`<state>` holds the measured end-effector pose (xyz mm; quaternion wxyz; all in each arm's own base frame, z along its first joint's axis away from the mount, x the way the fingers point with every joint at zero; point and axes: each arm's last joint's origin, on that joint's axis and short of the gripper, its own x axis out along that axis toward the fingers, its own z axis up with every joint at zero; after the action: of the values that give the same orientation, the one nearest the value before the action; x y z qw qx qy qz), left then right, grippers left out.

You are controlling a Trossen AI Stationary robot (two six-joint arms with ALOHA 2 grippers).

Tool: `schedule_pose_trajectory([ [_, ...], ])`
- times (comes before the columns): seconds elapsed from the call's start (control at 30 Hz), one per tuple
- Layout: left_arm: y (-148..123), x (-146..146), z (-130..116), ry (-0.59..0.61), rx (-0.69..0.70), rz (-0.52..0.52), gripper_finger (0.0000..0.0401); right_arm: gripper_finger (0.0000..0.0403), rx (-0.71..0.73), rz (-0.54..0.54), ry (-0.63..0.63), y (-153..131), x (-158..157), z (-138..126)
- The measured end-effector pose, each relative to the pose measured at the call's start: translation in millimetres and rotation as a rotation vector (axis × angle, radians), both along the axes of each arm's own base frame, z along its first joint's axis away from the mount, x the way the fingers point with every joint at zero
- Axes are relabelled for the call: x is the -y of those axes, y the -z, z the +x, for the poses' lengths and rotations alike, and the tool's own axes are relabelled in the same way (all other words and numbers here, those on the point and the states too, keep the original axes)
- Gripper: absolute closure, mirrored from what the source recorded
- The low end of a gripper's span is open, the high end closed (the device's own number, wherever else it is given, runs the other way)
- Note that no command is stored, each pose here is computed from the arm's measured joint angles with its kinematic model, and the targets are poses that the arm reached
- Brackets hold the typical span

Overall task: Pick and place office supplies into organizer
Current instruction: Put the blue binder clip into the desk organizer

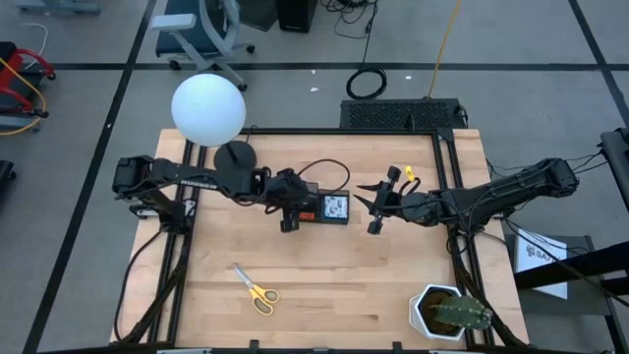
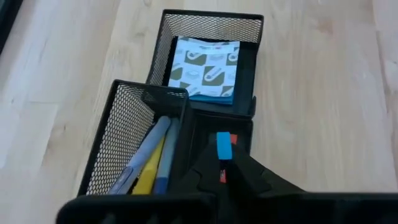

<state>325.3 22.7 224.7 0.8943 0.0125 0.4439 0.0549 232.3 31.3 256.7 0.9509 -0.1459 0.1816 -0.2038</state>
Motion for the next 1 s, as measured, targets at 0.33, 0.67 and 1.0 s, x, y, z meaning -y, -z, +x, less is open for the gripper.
schedule_pose_trajectory([
  [0.33,0.0,-1.2,-0.1,0.002,-0.003,0.014,0.0385,0.0298,0.0,-0.001,-0.001,0.0,0.0,0.0],
  [0.67,-0.4,-4.0,-0.5,-0.082,-0.001,0.053,0.0326,0.0298,0.0,-0.001,-0.001,0.0,0.0,0.0],
  [1.0,-0.4,-3.7,-0.4,-0.083,0.0,0.049,0.0323,0.0298,-0.004,-0.008,-0.003,0.0,0.0,0.0],
])
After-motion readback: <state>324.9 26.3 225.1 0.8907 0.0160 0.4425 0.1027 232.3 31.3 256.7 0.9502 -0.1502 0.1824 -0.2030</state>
